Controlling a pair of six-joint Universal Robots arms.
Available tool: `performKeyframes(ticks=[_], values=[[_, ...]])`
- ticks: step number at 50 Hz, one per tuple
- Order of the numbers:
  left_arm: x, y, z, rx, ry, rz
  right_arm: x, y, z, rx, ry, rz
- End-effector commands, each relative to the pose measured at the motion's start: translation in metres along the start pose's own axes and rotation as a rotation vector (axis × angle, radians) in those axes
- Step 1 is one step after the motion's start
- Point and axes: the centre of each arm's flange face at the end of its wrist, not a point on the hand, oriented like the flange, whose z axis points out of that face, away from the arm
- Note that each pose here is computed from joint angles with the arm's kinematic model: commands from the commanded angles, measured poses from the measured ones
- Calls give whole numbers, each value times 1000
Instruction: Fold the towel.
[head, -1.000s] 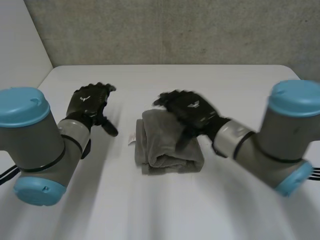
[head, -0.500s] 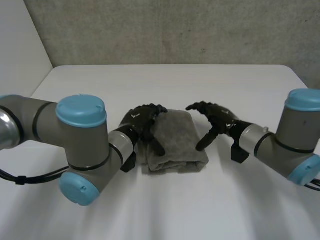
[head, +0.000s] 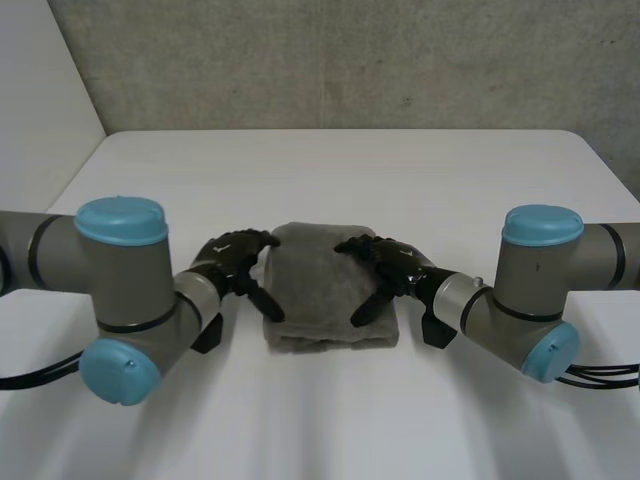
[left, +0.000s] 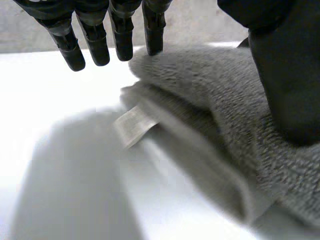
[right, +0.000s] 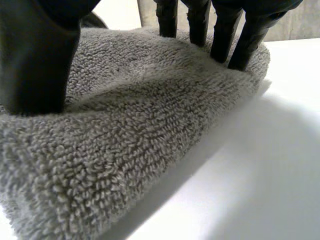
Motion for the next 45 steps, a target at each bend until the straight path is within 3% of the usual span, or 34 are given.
performKeyframes(ticks=[1,12,18,29,35,45], values=[[-15,8,-1,-33,-33,20,-1,-1,0,7,15,-14],[-10,13,0,-42,-19,12,-3,0,1,9,71,-139],[-6,5,-2,-15,-11,14,-20,-41,-16,101,67,-194],[8,-75,-41,224,17,0,-39,-113,-70,208,156,-227],[14,-117,-67,353,27,-1,-29,-153,-104,298,244,-286],[7,-134,-87,316,-80,-8,-17,-169,-124,336,306,-337]])
